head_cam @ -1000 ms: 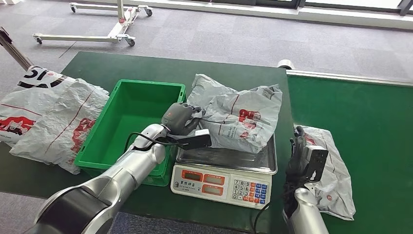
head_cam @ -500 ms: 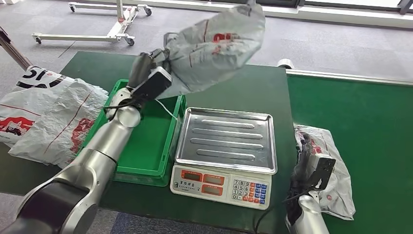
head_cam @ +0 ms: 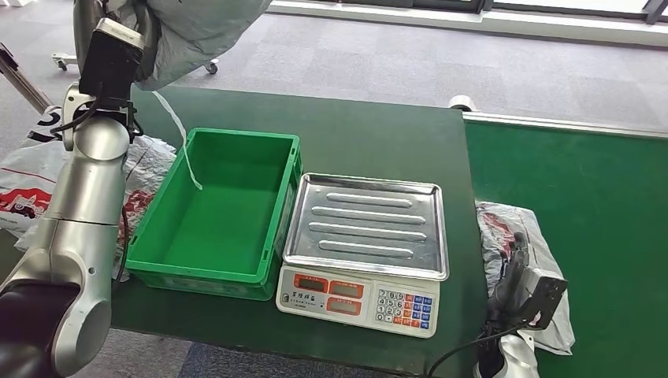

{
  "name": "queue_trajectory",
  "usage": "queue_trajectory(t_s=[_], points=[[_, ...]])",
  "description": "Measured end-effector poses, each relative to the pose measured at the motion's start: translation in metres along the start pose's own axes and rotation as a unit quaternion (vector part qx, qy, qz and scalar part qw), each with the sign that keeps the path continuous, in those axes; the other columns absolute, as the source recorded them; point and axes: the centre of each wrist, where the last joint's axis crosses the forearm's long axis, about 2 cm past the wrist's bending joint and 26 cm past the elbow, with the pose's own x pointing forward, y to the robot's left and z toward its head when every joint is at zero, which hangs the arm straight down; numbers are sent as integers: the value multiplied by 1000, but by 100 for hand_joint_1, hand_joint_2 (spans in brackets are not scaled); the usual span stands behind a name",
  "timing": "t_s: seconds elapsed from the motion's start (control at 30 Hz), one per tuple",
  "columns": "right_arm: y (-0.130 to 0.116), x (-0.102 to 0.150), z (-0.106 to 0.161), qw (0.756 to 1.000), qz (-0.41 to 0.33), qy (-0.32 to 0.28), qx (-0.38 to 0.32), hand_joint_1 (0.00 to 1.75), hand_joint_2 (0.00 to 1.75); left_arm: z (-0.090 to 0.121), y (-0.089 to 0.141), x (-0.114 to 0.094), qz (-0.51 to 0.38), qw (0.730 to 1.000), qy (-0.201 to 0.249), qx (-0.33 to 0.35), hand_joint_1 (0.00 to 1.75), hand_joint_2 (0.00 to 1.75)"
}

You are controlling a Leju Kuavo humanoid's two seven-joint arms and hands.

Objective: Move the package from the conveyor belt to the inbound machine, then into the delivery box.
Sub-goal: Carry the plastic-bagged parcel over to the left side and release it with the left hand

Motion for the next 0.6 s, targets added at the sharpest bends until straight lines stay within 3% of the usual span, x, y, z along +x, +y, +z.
queue_trajectory(t_s=[0.13, 0.23, 0.37, 0.47, 0.53, 0.6], points=[[-4, 1, 3, 1000, 2, -2, -9, 0, 0, 8, 10, -10, -39, 999, 28, 2, 175, 175], [-11, 2, 8, 1000, 5, 1, -17, 0, 0, 39, 17, -36, -116, 989, 88, -22, 175, 175], [-24, 3, 20, 999, 14, 5, -31, 0, 0, 134, 17, -77, -247, 946, 191, -86, 175, 175], [-36, 3, 32, 999, 23, 12, -42, 0, 0, 220, 14, -84, -277, 907, 256, -186, 175, 175], [-44, 3, 40, 998, 26, 16, -50, 0, 0, 270, 13, -76, -269, 885, 286, -251, 87, 87], [-51, 3, 45, 998, 28, 17, -59, 0, 0, 299, 13, -64, -256, 875, 295, -287, 0, 0]])
